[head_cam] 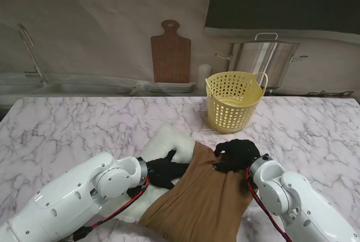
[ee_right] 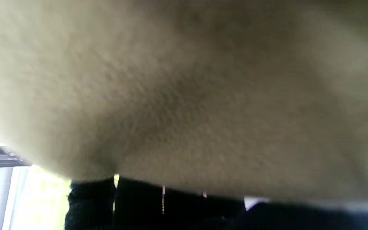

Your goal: Remove the pillowcase from the pillow and put it in the laundry basket

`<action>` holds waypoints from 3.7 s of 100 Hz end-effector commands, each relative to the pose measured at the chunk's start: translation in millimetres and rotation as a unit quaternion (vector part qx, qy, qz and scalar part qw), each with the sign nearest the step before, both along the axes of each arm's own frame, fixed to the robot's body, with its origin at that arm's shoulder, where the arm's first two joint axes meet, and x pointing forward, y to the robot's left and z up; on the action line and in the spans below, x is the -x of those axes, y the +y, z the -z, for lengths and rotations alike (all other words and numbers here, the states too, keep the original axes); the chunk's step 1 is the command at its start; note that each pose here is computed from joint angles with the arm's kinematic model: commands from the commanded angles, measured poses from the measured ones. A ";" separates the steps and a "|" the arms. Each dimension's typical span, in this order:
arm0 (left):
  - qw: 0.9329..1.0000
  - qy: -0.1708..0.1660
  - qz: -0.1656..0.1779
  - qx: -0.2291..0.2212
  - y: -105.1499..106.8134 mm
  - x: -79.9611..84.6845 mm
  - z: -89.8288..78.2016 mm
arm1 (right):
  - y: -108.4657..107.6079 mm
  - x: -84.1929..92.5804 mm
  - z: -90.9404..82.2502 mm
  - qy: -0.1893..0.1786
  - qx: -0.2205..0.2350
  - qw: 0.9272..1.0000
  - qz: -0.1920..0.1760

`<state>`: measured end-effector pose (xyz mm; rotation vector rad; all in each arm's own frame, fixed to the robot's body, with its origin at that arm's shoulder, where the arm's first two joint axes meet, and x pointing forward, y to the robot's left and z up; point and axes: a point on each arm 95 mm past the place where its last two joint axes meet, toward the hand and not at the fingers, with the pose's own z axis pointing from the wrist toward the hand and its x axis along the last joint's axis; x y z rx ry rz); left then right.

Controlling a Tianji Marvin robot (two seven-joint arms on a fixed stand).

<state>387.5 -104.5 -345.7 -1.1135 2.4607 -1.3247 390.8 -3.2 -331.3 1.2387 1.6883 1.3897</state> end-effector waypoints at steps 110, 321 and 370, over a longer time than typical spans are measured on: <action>0.989 0.083 -0.056 -0.106 53.7 13.6 52.7 | -72.3 46.0 -22.0 -0.118 0.029 0.989 0.081; 0.957 -0.197 -0.179 0.115 81.7 -29.6 -95.6 | 8.8 24.8 6.8 -0.076 0.026 0.989 -0.123; 0.980 -0.065 -0.163 0.089 49.9 -76.8 -58.7 | 14.0 32.8 -0.3 -0.104 0.013 0.982 -0.159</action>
